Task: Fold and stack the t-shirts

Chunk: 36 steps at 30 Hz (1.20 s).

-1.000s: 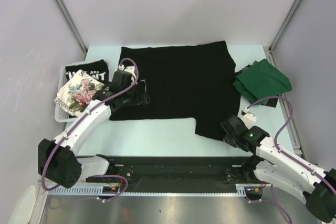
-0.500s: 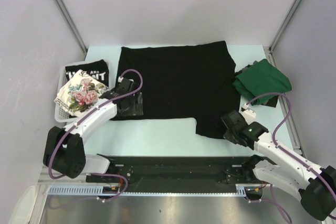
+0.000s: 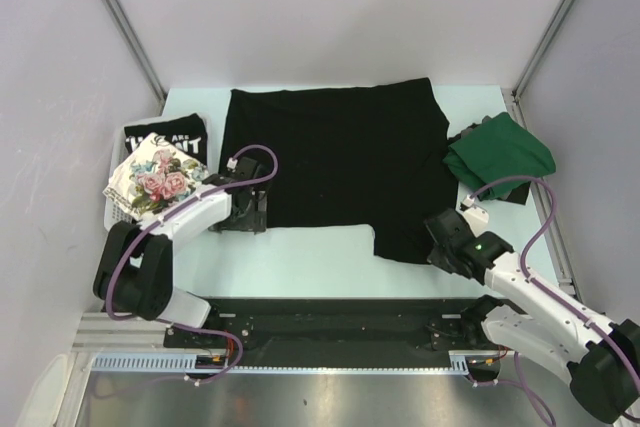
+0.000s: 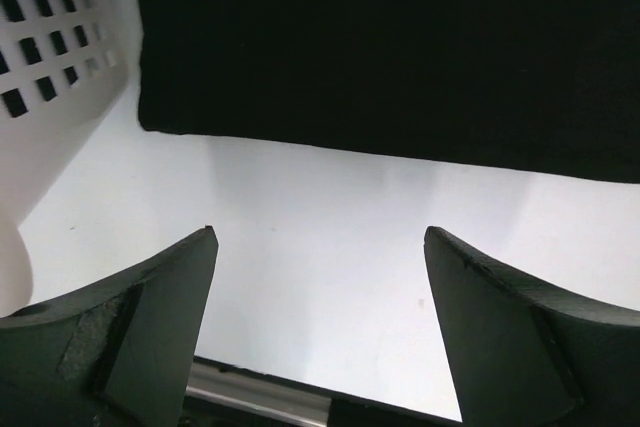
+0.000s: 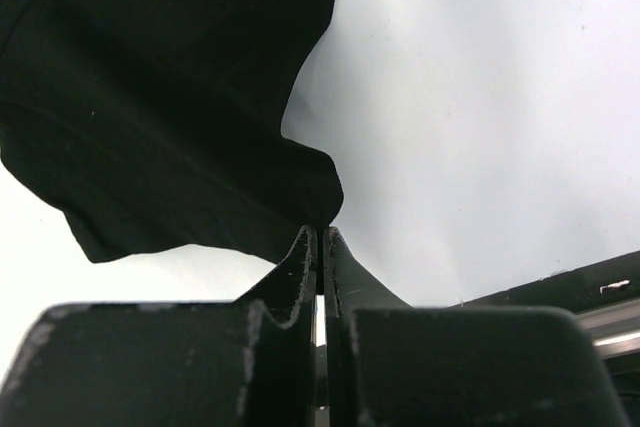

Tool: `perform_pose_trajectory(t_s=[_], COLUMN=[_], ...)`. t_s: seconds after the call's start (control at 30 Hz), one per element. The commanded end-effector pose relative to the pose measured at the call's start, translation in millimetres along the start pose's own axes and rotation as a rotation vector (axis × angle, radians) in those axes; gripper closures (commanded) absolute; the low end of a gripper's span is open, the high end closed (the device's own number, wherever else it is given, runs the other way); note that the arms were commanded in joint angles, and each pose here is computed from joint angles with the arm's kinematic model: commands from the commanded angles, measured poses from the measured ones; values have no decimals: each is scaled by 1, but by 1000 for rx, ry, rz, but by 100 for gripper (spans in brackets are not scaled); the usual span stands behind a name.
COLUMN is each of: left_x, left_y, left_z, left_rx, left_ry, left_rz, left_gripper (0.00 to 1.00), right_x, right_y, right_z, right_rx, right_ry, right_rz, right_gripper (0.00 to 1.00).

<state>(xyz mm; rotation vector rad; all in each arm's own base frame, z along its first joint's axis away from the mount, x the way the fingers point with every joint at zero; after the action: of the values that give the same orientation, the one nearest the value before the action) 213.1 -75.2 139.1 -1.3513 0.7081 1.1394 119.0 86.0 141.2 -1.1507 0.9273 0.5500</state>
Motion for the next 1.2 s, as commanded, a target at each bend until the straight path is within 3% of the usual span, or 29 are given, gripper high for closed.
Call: perform_pose_trajectory(t_s=[0.0, 0.37, 0.63, 0.83, 1.17], left_x=[-1, 2, 2, 2, 12], left_y=[-10, -31, -37, -34, -16], left_z=[8, 2, -2, -2, -7], left_rx=[37, 47, 40, 41, 17], left_ry=[-112, -169, -153, -143, -81], left_rz=[-14, -24, -8, 2, 92], left_gripper=[10, 9, 9, 9, 9], right_x=[-5, -15, -13, -10, -6], right_y=[-12, -29, -34, -33, -36], right_z=[7, -8, -23, -29, -24], right_rx=[2, 94, 155, 174, 164], right_ry=[-31, -7, 155, 273, 265], right_rz=[-34, -78, -29, -4, 5], right_gripper=[100, 100, 100, 100, 100])
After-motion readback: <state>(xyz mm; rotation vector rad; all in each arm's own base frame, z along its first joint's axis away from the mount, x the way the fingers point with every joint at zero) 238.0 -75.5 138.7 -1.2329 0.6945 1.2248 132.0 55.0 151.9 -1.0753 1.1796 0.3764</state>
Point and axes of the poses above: each gripper's point midway between its finger pads, its own x axis out along the fingers, its own z axis along the line the jaws close on, y = z × x, the point moved 10 cm from there along -x, back along the fingers, and after that the axes turned 8 degrees about -x, right-handed, at the moved point
